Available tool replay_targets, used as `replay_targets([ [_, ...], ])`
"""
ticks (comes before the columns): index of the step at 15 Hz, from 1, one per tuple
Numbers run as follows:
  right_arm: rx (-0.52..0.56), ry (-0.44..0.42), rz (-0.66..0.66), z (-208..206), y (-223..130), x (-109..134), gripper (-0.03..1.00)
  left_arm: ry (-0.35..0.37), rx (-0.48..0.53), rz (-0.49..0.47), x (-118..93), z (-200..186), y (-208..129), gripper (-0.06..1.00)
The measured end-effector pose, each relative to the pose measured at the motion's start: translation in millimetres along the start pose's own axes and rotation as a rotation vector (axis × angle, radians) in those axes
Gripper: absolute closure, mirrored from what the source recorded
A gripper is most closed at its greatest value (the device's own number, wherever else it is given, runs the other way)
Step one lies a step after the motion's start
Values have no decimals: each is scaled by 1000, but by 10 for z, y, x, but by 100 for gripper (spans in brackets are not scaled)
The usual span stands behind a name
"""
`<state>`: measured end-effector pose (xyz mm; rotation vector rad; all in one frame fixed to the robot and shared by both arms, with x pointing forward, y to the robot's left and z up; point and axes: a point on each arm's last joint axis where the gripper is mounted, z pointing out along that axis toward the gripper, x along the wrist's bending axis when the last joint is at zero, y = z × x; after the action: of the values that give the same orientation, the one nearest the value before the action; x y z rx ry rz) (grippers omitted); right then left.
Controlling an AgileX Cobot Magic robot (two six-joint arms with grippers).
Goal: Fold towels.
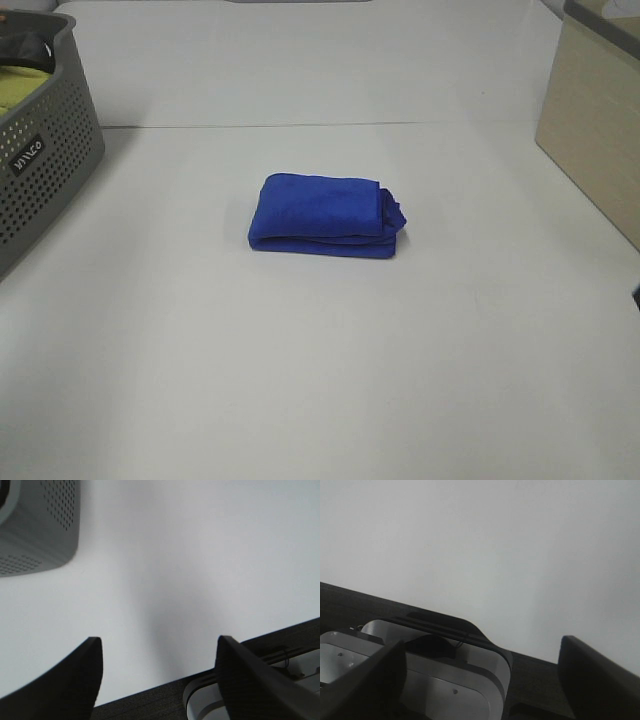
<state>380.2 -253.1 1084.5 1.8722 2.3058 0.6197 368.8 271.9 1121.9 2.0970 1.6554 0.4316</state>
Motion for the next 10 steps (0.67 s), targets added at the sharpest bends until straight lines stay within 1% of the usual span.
replay_targets([
  [1,-29,-13,-8,-3,-192,-19,18,1,-12,20,-6,-5,-187,32],
  [3,-132,-47,-30,5,-526,-65,18,5,-68,86,-15,-13,-515,32],
  [5,-239,-80,-59,-4,-771,-103,18,8,-152,117,-25,9,-738,32],
  [7,-311,-103,-105,-28,-938,-122,18,10,-200,151,-30,100,-894,32],
  [8,-331,-105,-126,-21,-1004,-125,19,3,-195,161,-35,173,-947,32],
  [10,-359,-107,-139,-43,-1054,-122,19,-13,-154,183,-44,290,-1026,32],
])
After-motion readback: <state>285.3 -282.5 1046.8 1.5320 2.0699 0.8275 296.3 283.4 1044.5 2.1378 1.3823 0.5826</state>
